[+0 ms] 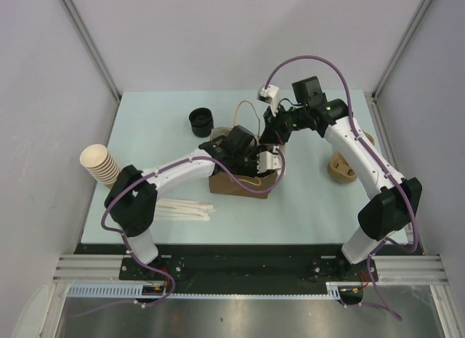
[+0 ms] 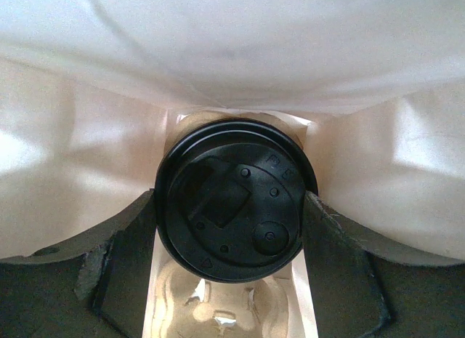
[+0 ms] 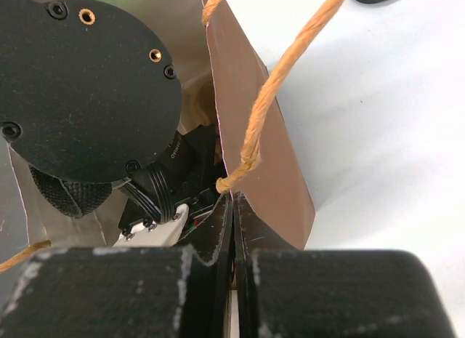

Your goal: Pack the takeout coffee

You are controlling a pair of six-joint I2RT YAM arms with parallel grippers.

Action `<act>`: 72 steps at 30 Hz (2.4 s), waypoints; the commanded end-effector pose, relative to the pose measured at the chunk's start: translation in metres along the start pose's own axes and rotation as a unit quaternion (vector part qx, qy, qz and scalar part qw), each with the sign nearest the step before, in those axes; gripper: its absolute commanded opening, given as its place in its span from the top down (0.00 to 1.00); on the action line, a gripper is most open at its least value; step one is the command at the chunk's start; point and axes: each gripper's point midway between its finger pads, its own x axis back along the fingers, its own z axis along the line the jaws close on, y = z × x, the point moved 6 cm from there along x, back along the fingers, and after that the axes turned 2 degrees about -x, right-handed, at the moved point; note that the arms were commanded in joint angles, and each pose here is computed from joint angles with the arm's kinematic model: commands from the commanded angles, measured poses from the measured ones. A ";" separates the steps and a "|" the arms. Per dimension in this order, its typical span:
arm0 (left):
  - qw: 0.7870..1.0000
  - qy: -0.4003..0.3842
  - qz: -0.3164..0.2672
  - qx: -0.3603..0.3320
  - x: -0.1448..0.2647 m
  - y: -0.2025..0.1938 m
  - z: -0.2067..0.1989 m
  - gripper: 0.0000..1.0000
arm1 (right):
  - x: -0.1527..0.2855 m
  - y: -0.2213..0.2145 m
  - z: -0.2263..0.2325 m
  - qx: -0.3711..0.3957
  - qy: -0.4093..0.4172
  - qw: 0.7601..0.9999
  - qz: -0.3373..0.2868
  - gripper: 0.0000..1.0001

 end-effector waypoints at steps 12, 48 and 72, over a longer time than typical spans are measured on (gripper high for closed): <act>0.999 -0.017 0.020 0.027 0.008 -0.008 -0.009 0.01 | 0.002 -0.006 0.007 -0.022 0.032 0.999 0.017 1.00; 0.998 0.031 -0.055 -0.008 0.059 0.056 0.010 0.01 | 0.003 -0.004 0.007 -0.006 0.032 0.999 0.021 1.00; 0.995 0.042 -0.093 -0.021 0.093 0.076 0.016 0.01 | 0.002 -0.004 0.005 0.000 0.036 0.999 0.026 1.00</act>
